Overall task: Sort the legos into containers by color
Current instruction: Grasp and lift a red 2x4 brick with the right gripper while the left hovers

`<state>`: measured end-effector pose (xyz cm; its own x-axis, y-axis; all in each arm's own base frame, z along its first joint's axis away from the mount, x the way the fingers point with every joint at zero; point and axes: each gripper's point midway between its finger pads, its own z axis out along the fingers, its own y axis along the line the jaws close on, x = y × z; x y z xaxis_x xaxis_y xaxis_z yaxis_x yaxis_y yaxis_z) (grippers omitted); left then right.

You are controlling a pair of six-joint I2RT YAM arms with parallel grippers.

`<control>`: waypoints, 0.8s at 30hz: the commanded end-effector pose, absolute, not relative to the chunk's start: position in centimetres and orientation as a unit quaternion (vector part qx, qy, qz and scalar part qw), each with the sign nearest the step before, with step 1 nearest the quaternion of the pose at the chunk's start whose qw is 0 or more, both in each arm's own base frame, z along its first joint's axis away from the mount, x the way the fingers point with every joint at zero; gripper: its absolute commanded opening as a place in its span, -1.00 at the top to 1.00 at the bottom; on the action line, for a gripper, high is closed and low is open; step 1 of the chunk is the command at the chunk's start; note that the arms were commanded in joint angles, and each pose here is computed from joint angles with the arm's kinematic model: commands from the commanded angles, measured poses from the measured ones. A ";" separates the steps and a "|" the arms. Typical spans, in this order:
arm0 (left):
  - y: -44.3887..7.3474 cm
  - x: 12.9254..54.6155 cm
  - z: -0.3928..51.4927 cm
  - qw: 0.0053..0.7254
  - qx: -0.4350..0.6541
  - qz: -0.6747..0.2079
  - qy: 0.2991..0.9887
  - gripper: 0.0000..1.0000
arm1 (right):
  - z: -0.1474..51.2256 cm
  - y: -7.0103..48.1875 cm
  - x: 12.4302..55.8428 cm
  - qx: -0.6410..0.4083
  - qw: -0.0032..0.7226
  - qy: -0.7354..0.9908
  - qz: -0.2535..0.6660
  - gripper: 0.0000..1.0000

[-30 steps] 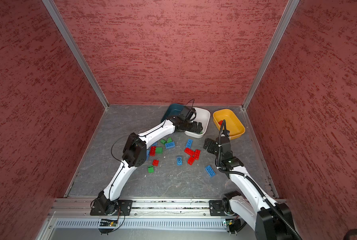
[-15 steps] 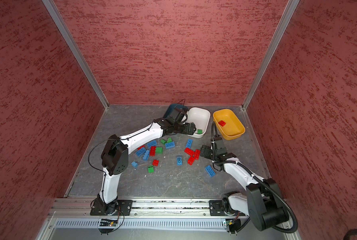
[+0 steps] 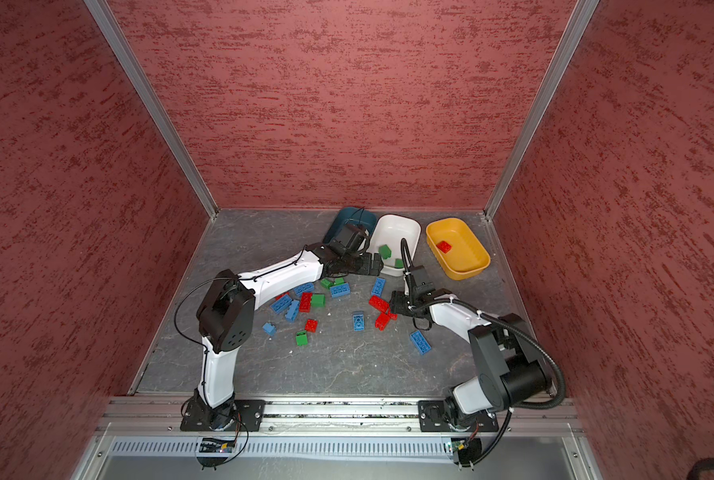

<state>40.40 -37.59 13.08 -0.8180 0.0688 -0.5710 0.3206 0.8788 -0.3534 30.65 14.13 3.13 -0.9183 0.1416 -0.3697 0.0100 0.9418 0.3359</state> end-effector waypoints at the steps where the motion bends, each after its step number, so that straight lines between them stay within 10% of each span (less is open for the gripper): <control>1: -37.2 40.8 15.3 0.308 0.095 -0.229 0.918 -0.99 | 2.4 14.3 30.2 0.031 0.183 0.973 0.135 -0.27; 24: -36.5 40.5 14.5 0.305 0.091 -0.210 0.924 -0.99 | 1.1 13.4 30.3 0.008 0.189 0.980 0.057 0.13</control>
